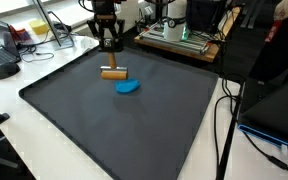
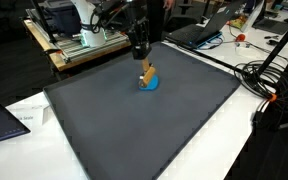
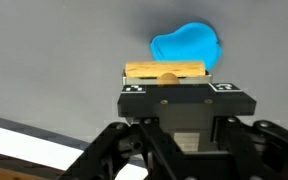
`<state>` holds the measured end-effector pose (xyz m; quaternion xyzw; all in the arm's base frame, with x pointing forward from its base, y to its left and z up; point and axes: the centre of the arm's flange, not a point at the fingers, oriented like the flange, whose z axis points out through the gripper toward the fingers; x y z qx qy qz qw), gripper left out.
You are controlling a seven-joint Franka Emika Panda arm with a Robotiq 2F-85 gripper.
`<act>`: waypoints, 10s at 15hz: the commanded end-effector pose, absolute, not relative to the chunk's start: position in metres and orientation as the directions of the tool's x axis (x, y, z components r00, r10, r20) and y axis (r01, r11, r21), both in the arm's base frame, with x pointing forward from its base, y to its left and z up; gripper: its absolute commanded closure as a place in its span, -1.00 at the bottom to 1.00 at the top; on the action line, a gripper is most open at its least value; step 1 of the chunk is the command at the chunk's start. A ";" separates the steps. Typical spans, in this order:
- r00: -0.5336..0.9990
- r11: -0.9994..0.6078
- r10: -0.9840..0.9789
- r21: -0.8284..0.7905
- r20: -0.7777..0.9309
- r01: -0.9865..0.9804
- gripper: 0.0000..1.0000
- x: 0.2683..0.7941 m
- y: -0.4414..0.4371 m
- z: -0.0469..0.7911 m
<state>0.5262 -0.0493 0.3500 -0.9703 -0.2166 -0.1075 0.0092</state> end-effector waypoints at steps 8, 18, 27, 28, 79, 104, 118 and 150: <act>0.916 -0.927 0.364 0.160 0.168 0.339 0.56 0.540 0.022 0.377; 0.893 -0.855 0.450 0.301 0.023 0.423 0.56 0.535 0.103 0.380; 0.787 -0.703 0.604 0.381 -0.126 0.601 0.56 0.536 0.156 0.340; 0.773 -0.685 0.620 0.385 -0.137 0.618 0.56 0.536 0.160 0.336; 0.988 -0.929 0.067 -0.352 0.137 0.111 0.56 0.572 -0.137 0.365; 0.836 -0.840 0.429 -0.189 0.341 0.509 0.56 0.474 -0.139 0.336; 0.681 -0.770 0.538 -0.040 0.497 0.637 0.56 0.449 -0.128 0.335; 0.577 -0.777 0.433 -0.038 0.693 0.628 0.56 0.406 -0.122 0.271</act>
